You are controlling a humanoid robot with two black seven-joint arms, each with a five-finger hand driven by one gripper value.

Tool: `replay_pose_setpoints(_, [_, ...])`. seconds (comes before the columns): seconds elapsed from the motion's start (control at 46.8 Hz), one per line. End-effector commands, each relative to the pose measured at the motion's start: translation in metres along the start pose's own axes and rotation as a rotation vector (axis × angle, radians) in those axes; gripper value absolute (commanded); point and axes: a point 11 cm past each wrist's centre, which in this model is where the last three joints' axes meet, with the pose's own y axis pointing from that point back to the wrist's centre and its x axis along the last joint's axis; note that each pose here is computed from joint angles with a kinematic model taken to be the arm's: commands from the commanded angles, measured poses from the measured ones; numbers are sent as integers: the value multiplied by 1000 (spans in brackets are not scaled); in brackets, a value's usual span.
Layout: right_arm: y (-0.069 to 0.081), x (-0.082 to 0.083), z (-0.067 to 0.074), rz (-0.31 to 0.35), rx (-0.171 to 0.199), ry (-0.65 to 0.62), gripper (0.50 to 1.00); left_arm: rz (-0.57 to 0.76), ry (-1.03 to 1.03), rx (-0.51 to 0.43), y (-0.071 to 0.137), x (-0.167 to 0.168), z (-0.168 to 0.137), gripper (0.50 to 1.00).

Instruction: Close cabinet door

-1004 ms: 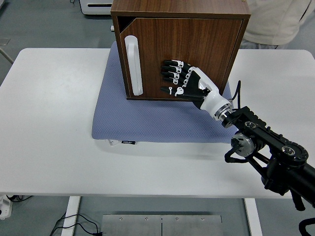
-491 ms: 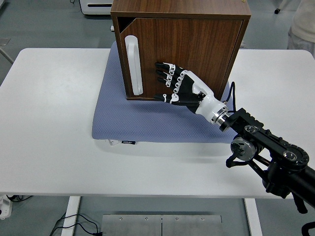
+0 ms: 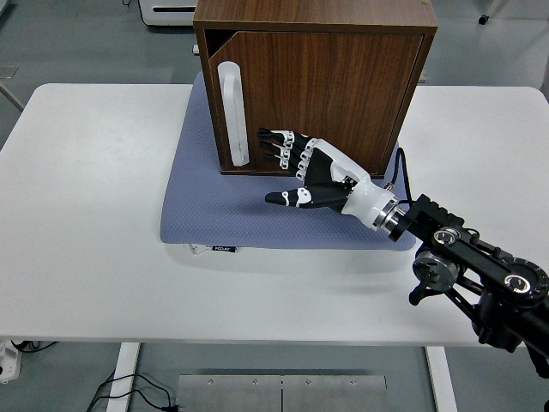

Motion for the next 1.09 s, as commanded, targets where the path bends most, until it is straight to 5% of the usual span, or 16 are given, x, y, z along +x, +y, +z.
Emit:
replay_pose_setpoints(0.0, [6, 2, 1, -1, -7, -1, 1000, 0, 0, 0, 0, 0, 0, 1000])
replay_pose_setpoints(0.321, [49, 26, -4, 44, -25, 33, 1000, 0, 0, 0, 0, 0, 0, 1000])
replay_pose_setpoints(0.62, [97, 55, -16, 163, -6, 48, 1000, 0, 0, 0, 0, 0, 0, 1000])
replay_pose_setpoints(1.068, [167, 82, -12, 368, 23, 4, 1000, 0, 0, 0, 0, 0, 0, 1000])
